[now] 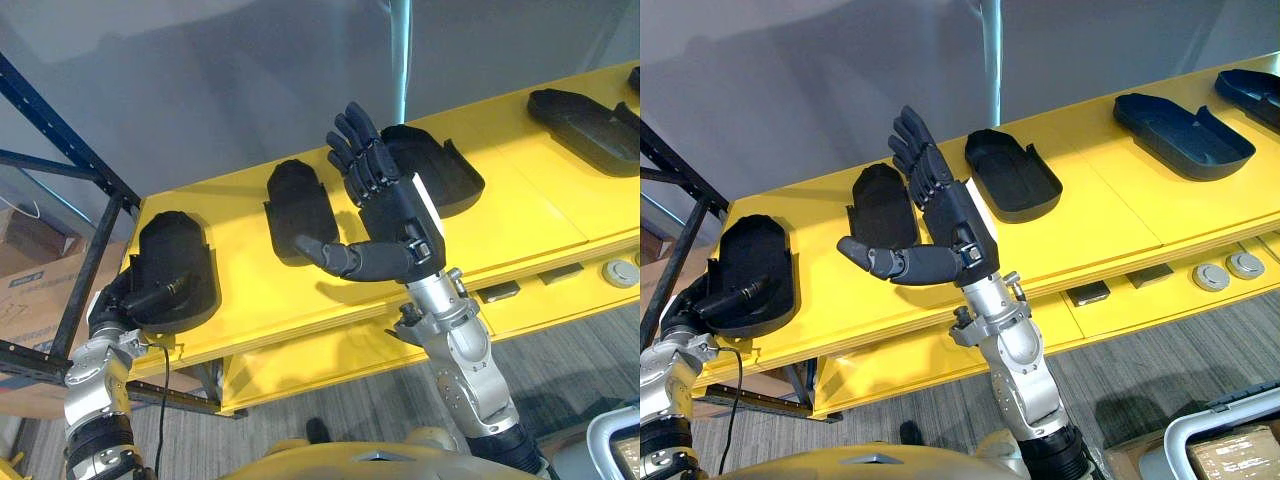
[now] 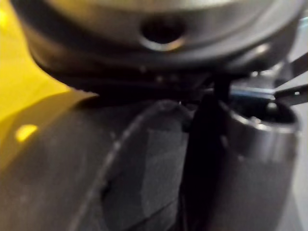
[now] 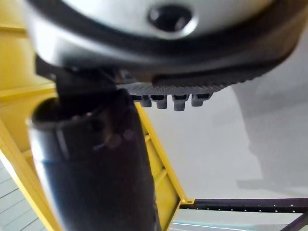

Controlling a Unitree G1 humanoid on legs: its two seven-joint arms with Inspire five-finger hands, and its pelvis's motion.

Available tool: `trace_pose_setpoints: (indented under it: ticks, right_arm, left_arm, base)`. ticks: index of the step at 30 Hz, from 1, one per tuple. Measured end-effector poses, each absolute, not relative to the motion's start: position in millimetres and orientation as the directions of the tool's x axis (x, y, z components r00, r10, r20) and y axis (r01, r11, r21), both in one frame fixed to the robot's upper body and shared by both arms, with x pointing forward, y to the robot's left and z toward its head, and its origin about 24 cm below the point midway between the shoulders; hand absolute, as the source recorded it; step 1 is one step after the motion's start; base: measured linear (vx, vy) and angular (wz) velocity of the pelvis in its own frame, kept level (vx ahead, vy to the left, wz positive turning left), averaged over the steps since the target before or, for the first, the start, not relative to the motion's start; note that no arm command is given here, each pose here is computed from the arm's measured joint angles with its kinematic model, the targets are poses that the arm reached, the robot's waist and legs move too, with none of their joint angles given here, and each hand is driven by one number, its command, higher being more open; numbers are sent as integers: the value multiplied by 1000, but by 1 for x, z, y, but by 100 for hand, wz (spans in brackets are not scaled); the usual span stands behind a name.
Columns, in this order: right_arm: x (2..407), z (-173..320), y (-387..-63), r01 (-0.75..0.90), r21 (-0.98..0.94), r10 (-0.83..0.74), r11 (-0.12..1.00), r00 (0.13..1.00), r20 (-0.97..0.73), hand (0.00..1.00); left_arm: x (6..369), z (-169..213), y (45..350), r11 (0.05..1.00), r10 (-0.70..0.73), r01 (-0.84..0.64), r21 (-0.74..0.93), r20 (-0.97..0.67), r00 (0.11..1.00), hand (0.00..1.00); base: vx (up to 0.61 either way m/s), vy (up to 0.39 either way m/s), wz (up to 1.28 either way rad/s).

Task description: Walk over and take three plastic housings, then place them on the shelf

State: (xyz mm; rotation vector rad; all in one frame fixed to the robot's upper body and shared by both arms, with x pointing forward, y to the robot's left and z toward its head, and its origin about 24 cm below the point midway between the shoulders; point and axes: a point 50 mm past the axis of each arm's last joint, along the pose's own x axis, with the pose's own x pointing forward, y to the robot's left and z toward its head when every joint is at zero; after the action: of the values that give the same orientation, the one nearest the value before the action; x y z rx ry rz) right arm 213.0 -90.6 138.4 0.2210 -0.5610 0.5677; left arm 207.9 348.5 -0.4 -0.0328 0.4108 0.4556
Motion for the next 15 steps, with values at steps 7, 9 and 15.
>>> trace_pose_setpoints:
  ticks: [7, 9, 15]
  right_arm:
    - [212, 137, -85, -582, 53, 464, 811, 697, 546, 100]
    - [212, 136, -84, -583, 60, 465, 810, 702, 540, 100]
    - [211, 135, -83, -585, 64, 466, 809, 703, 538, 100]
  left_arm:
    - [219, 9, 353, 905, 419, -339, 257, -404, 813, 100]
    - [228, 16, 350, 898, 413, -298, 323, -392, 822, 100]
    - [246, 32, 347, 849, 480, -353, 394, -296, 825, 100]
  base:
    - [0, 0, 0]
    - [0, 0, 0]
    - [17, 5, 0]
